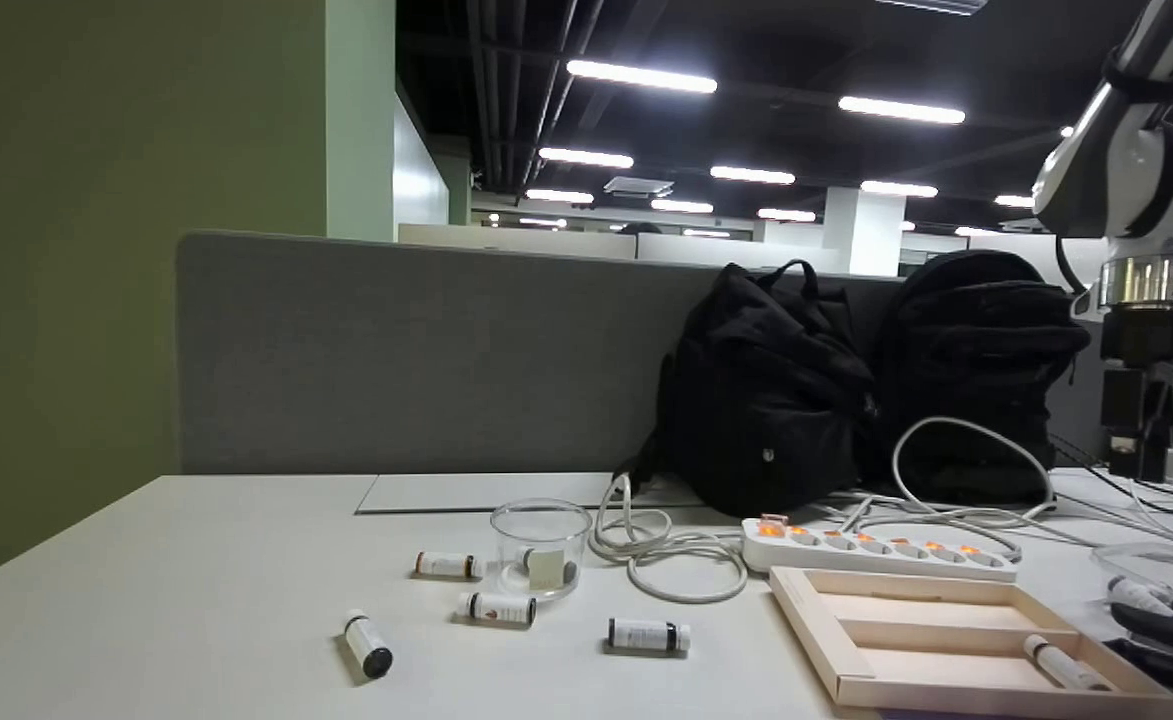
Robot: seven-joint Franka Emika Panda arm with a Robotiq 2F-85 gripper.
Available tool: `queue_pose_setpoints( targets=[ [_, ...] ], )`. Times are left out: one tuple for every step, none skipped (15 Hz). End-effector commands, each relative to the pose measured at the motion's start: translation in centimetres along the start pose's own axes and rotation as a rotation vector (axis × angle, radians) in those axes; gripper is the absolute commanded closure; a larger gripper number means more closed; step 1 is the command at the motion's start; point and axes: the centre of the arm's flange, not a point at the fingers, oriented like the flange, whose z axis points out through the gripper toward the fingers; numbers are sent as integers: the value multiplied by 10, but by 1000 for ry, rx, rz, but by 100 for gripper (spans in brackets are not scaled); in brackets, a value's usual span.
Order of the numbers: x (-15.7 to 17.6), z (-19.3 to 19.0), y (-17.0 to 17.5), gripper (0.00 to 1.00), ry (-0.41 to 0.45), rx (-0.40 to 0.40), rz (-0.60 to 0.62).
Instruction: Press down the stapler.
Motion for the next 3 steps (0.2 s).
queue_pose_setpoints(
  targets=[
    [-1, -2, 1, 18, 1, -3, 6],
    [-2, -3, 1, 11, 1, -5, 10],
    [-3, -3, 2, 7, 1, -6, 12]
  ],
)
